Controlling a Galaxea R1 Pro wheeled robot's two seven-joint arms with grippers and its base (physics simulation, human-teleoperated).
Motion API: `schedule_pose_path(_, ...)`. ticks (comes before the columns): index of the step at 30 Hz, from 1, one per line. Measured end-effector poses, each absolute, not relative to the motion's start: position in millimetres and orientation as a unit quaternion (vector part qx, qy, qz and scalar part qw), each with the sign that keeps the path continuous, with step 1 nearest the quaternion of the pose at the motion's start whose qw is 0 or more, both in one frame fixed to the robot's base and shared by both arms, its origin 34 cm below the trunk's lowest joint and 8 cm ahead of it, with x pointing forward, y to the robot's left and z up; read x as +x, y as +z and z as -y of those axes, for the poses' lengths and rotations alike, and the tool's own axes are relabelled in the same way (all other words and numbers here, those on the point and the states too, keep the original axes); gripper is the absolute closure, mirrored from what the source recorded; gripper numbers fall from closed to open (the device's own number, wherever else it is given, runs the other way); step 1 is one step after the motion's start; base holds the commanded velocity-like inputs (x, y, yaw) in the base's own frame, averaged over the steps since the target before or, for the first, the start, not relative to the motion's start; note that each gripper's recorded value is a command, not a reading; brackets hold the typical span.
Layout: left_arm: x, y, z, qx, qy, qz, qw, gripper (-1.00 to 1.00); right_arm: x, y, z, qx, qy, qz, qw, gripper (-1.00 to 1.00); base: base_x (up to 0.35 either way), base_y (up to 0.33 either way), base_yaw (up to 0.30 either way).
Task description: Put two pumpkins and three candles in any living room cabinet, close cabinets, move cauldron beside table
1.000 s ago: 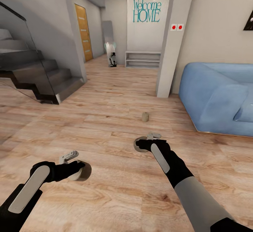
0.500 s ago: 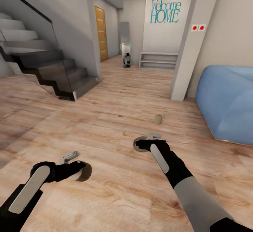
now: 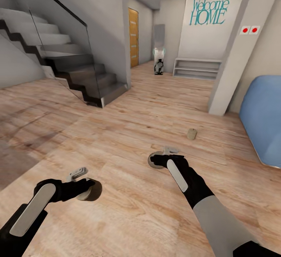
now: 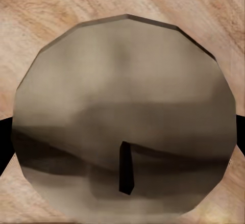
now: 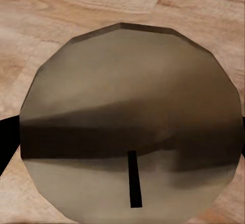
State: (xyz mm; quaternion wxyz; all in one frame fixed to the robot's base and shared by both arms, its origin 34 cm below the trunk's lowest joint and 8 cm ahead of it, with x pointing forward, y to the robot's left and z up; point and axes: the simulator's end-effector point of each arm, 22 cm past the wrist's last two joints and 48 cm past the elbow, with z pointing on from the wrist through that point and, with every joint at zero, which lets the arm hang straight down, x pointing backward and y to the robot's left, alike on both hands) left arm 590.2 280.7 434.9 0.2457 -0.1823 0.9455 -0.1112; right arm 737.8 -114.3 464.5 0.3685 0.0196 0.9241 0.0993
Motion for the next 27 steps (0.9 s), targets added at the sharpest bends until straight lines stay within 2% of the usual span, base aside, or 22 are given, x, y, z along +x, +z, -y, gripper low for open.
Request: schedule_pose_path(27, 589, 434, -278, -0.178, -0.110, -0.947, 0.244, 1.00, 734, 449, 118, 0.023, 0.091, -0.929, 0.358, 1.00, -0.001, 0.000, 0.292)
